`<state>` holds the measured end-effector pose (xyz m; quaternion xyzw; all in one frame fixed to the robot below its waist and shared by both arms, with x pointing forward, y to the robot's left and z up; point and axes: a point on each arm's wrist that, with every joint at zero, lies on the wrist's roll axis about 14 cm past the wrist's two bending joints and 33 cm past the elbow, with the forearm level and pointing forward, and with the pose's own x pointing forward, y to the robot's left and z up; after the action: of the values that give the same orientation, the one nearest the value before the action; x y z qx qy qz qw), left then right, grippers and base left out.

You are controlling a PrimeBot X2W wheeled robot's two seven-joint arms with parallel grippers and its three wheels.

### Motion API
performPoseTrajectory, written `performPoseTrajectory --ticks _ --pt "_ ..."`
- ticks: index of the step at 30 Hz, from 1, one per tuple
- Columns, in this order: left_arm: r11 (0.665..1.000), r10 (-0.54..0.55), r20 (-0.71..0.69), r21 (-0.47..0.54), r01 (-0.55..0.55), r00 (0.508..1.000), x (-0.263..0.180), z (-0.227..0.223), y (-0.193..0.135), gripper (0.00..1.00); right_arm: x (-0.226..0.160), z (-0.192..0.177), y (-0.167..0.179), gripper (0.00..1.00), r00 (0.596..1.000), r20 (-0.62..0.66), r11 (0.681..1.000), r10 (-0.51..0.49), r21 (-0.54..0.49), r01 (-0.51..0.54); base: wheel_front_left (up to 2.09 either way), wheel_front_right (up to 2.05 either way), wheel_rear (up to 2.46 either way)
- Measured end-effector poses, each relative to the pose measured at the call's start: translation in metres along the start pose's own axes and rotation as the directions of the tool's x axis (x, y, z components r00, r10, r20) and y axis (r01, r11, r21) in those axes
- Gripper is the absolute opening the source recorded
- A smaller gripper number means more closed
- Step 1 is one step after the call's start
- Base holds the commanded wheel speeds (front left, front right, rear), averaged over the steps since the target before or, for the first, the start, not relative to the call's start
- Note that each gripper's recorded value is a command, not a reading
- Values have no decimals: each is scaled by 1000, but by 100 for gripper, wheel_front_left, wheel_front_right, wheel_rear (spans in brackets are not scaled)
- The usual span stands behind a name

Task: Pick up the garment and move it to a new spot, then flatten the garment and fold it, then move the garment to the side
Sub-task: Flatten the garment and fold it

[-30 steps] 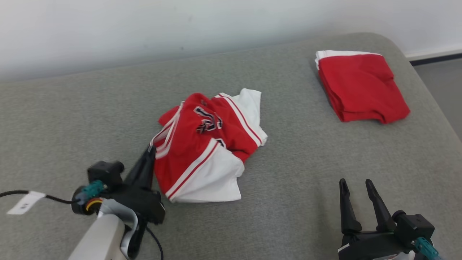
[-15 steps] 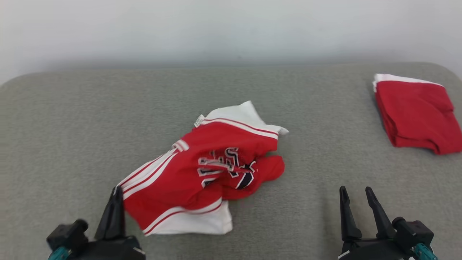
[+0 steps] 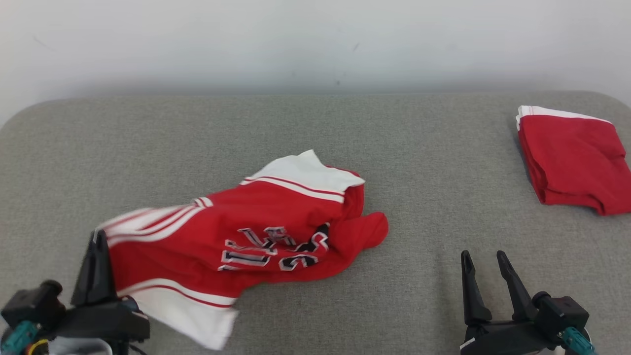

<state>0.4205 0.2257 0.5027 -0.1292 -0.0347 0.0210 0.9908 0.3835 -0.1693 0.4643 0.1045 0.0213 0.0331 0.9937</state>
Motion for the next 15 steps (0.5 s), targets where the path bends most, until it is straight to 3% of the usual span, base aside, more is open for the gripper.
performPoseTrajectory --ticks 8,9,10,11,15 --pt "998 -26 -5 50 26 1000 16 -2 -6 0 -2 -2 -8 100 1000 -6 1000 -25 -4 25 0 0 0" --pt "998 -27 -5 52 27 1000 17 -3 -7 21 -2 -3 -9 100 1000 -8 1000 -26 -4 26 0 0 0" --pt "998 -22 -2 52 22 1000 18 -2 -7 82 -1 -3 -9 100 1000 -10 1000 -27 -4 27 0 0 0" --pt "999 -13 5 51 13 1000 17 -1 -5 100 -1 -3 -9 100 1000 -10 1000 -27 -4 27 0 0 0" --pt "998 29 21 50 -30 999 9 2 4 100 2 -6 -7 100 1000 -15 1000 -21 0 21 0 0 0"
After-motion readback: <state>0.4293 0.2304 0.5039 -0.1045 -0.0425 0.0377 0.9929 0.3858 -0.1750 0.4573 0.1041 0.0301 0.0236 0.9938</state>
